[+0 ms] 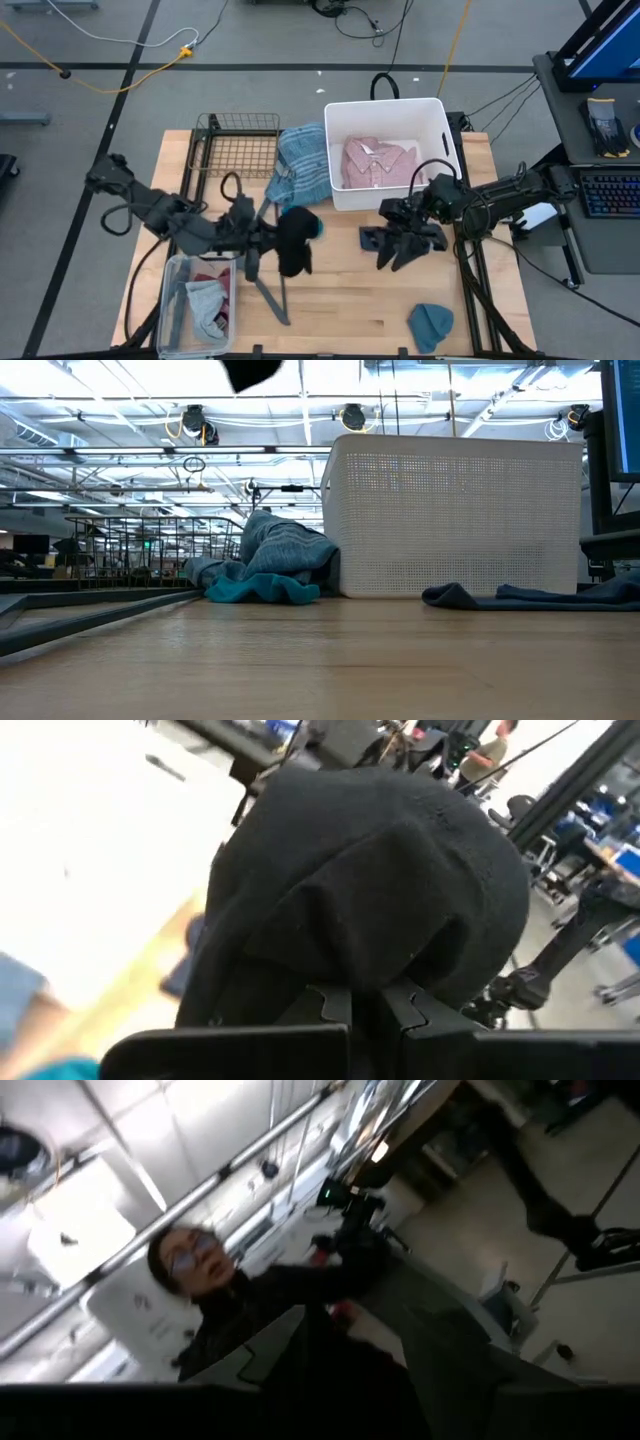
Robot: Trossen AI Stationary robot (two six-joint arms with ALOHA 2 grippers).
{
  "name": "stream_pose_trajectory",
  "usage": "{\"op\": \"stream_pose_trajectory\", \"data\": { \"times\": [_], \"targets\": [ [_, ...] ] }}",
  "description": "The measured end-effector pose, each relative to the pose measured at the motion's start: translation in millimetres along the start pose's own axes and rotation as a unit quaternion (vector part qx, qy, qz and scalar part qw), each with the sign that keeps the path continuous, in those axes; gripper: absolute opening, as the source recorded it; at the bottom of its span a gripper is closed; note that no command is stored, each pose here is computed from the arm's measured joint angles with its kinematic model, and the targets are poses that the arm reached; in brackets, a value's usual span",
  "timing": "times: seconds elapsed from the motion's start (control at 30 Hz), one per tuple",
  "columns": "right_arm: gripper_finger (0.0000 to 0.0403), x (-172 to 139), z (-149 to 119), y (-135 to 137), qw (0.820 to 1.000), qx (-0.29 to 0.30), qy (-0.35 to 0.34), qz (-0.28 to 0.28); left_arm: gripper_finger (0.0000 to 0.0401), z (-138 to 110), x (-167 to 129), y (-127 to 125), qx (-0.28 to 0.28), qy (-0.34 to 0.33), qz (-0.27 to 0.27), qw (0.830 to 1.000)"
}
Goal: Pick & Place Cloths
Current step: Put the black boxers into the transparent bin
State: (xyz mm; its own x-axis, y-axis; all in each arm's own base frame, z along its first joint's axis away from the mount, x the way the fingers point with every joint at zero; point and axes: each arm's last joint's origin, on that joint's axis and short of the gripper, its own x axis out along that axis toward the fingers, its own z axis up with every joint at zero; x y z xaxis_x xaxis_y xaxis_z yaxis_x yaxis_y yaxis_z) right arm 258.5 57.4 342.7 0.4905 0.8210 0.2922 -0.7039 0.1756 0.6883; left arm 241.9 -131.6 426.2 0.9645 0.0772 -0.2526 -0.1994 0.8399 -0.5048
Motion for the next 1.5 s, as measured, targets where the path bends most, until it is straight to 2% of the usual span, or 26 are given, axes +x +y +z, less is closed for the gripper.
{"op": "stream_pose_trajectory", "data": {
  "times": [0.2,0.43,0.67,0.83,1.0,1.13,1.27,1.4,1.5],
  "targets": [
    [0.0144,-6.0,1.2,-0.7,0.996,-0.069,0.057,0.024,0.0,-5.2,-16.9,2.8,-0.1,0.032,0.011,0.994],
    [0.0116,-14.1,5.7,-5.2,0.985,-0.156,0.07,0.021,0.0,-11.0,-39.9,9.3,-0.189,0.072,0.033,0.979],
    [0.0058,-23.9,8.6,-19.6,0.973,-0.218,0.063,-0.036,0.0,-7.7,-61.4,16.4,-0.231,0.091,0.041,0.968],
    [0.0007,-28.9,10.1,-26.1,0.963,-0.252,0.058,-0.07,0.0,12.3,-83.9,17.9,-0.249,0.12,0.058,0.959],
    [0.0007,-30.0,10.3,-30.4,0.951,-0.282,0.039,-0.118,0.0,29.0,-100.4,19.6,-0.264,0.156,0.087,0.948],
    [0.0001,-33.6,7.5,-35.2,0.939,-0.29,0.035,-0.183,0.0,31.0,-107.3,22.0,-0.283,0.213,0.12,0.928],
    [0.0001,-38.0,5.1,-35.3,0.919,-0.298,0.029,-0.256,0.0,24.7,-110.4,24.5,-0.292,0.287,0.167,0.897],
    [0.0001,-38.5,2.2,-29.5,0.902,-0.307,0.021,-0.302,0.0,17.2,-116.4,25.5,-0.301,0.347,0.197,0.866],
    [0.0001,-37.6,-1.2,-23.4,0.891,-0.317,0.021,-0.325,0.0,14.0,-118.7,21.6,-0.302,0.361,0.191,0.861]
  ]
}}
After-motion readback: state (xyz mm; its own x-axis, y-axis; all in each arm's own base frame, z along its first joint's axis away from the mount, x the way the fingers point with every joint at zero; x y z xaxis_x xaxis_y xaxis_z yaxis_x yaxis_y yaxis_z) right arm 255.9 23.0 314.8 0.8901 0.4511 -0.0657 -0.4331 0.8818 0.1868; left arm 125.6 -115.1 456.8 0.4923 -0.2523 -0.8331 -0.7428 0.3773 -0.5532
